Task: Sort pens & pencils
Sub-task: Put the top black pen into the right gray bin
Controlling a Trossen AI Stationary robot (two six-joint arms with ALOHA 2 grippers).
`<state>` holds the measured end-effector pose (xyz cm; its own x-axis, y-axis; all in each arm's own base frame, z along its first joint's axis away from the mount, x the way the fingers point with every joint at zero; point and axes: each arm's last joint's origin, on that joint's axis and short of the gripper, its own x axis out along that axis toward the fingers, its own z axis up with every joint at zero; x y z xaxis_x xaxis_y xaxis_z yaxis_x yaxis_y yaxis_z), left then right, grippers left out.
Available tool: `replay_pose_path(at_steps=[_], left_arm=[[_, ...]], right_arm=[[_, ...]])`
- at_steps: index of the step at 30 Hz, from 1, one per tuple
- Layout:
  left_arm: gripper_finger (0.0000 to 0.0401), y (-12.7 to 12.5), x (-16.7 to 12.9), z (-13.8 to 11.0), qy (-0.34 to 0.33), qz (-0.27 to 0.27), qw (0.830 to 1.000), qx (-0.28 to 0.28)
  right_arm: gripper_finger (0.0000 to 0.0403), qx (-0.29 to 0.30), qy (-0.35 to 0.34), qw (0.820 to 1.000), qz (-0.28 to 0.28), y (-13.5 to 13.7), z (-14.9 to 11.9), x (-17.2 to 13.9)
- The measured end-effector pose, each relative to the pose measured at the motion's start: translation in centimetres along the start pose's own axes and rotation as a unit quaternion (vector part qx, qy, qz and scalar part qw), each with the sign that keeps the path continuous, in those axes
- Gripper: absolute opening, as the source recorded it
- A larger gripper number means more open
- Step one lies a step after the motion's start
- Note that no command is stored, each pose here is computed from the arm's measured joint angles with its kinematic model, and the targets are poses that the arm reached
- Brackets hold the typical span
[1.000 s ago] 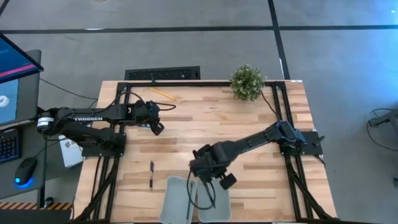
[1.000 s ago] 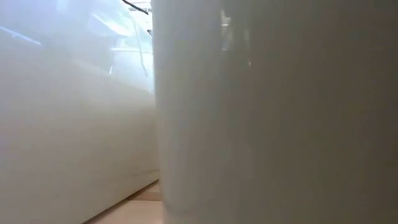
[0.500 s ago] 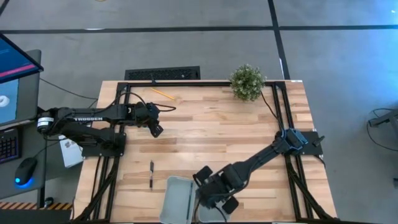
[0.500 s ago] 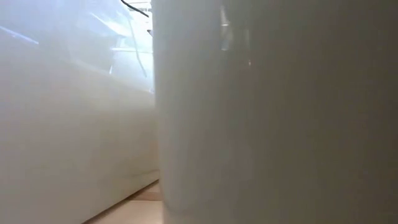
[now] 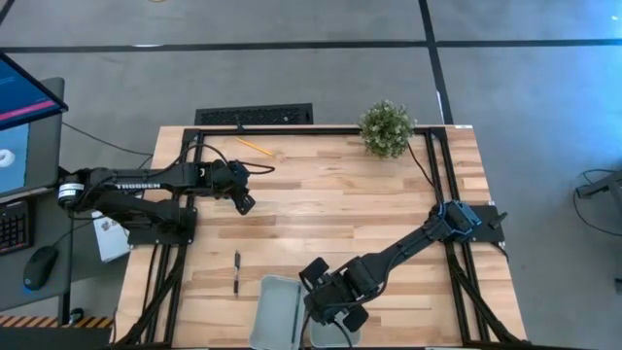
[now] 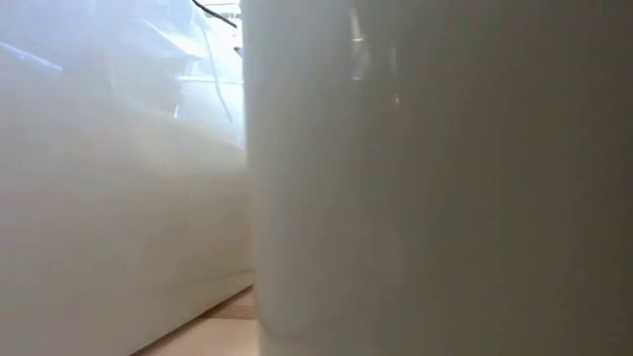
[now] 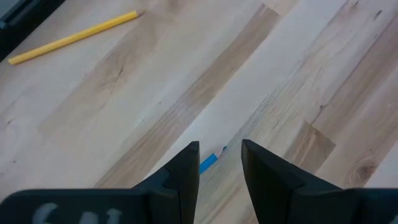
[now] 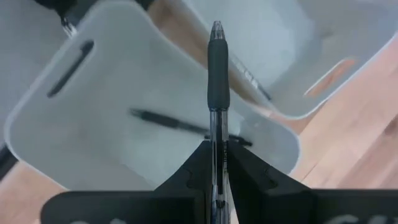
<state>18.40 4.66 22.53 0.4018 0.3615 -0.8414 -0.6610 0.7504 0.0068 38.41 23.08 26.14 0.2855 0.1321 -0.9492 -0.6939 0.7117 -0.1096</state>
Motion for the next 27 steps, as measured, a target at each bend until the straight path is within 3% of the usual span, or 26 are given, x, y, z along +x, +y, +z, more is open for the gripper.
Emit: replay_pose_path(at_steps=[20,27], left_arm=[[0.0112,0.0,0.0,0.0,0.0,0.0,1.0,0.0],[0.0112,0.0,0.0,0.0,0.0,0.0,1.0,-0.005]], right_arm=[[0.0063,-0.016,0.039,0.999,0.018,1.2,-1.9,4.4],[0.0063,-0.008,0.022,0.999,0.035,1.5,-2.1,5.6]])
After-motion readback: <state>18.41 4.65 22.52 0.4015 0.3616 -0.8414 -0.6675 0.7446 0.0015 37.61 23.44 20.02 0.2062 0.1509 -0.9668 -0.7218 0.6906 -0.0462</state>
